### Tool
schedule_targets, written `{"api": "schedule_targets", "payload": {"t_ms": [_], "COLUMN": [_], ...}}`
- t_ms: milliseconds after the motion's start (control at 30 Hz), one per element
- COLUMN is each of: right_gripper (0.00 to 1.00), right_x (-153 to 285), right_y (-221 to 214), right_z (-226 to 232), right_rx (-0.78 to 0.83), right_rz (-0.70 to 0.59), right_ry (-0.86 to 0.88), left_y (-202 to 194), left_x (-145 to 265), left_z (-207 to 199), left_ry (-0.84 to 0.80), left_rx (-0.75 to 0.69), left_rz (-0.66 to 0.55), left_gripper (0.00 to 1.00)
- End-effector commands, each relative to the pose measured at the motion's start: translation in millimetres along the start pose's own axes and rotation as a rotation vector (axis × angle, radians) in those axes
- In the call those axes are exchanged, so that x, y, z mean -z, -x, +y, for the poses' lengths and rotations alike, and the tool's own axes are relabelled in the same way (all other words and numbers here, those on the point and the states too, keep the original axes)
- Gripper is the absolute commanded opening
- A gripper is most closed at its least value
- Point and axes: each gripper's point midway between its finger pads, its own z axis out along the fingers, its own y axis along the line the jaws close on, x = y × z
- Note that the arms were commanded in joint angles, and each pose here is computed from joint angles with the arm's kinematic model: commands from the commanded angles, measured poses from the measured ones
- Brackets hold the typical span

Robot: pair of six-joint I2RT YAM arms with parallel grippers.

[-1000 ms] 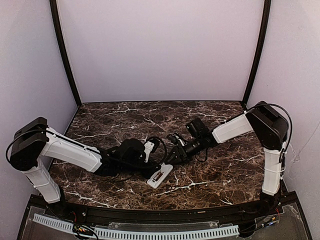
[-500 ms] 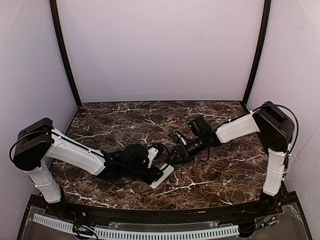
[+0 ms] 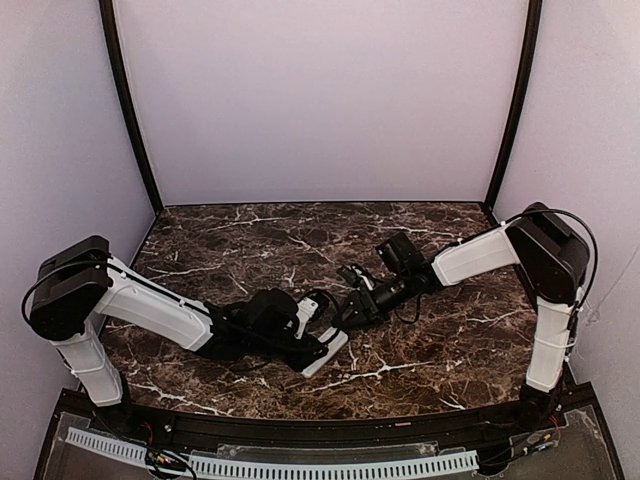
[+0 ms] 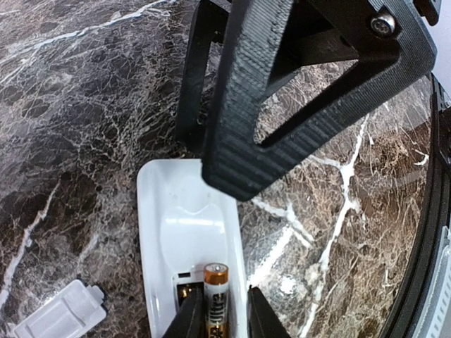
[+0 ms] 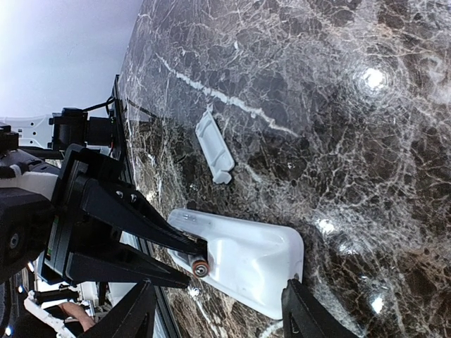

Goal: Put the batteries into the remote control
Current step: Place the battery in the battery compartment, then load the battery into the battery compartment.

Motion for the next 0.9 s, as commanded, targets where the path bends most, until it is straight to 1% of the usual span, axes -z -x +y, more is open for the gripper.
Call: {"api": "schedule_targets", "payload": {"t_ms": [0, 67, 167, 300, 333, 367, 400, 433, 467, 500, 533, 567, 600, 633, 667, 800, 867], "right_gripper": [0.60, 0.61, 0.61, 0.59, 0.57, 0.56, 0.55, 0.54, 0.52, 0.50, 0.48, 0.46, 0.44, 0.42, 0.39, 0.30, 0.27], "right_x": [7, 7, 8, 11, 13, 14, 15, 16, 18, 19, 20, 20, 20, 19, 18, 6, -2], "right_y": [6, 5, 5, 5, 5, 4, 4, 4, 3, 3, 2, 2, 2, 1, 1, -3, -6], "right_z": [7, 7, 7, 13, 15, 17, 19, 20, 23, 24, 26, 29, 31, 34, 36, 38, 38], "right_rx": [0.027, 0.024, 0.024, 0.040, 0.047, 0.052, 0.057, 0.061, 0.068, 0.075, 0.083, 0.094, 0.105, 0.113, 0.120, 0.126, 0.134], "right_rz": [-0.018, -0.018, -0.018, -0.026, -0.029, -0.033, -0.037, -0.040, -0.043, -0.046, -0.047, -0.049, -0.047, -0.042, -0.038, 0.010, 0.036], "right_ry": [-0.001, -0.003, -0.003, -0.001, -0.002, -0.003, -0.006, -0.011, -0.015, -0.023, -0.034, -0.044, -0.054, -0.062, -0.069, -0.111, -0.120], "left_y": [4, 4, 7, 20, 31, 33, 42, 41, 47, 43, 44, 35, 35, 24, 23, 0, -13], "left_x": [0, 0, 2, 16, 26, 30, 40, 45, 54, 57, 65, 66, 71, 72, 75, 73, 70], "left_z": [-6, -5, -6, -10, -15, -9, -10, -6, -7, -5, -6, -2, -3, 1, 2, 15, 20], "left_ry": [-0.009, -0.005, -0.004, -0.013, -0.029, 0.001, 0.005, 0.022, 0.014, 0.013, 0.013, 0.019, 0.012, 0.014, 0.012, 0.033, 0.032], "left_rx": [-0.024, -0.029, -0.037, -0.061, -0.068, -0.079, -0.084, -0.107, -0.121, -0.160, -0.182, -0.223, -0.243, -0.271, -0.276, -0.223, -0.162], "left_rz": [0.002, 0.003, -0.002, -0.055, -0.098, -0.119, -0.155, -0.161, -0.181, -0.176, -0.179, -0.147, -0.150, -0.126, -0.130, -0.100, -0.082], "left_gripper": [0.25, 0.27, 0.29, 0.32, 0.36, 0.44, 0.49, 0.54, 0.56, 0.60, 0.61, 0.62, 0.63, 0.63, 0.63, 0.61, 0.59]}}
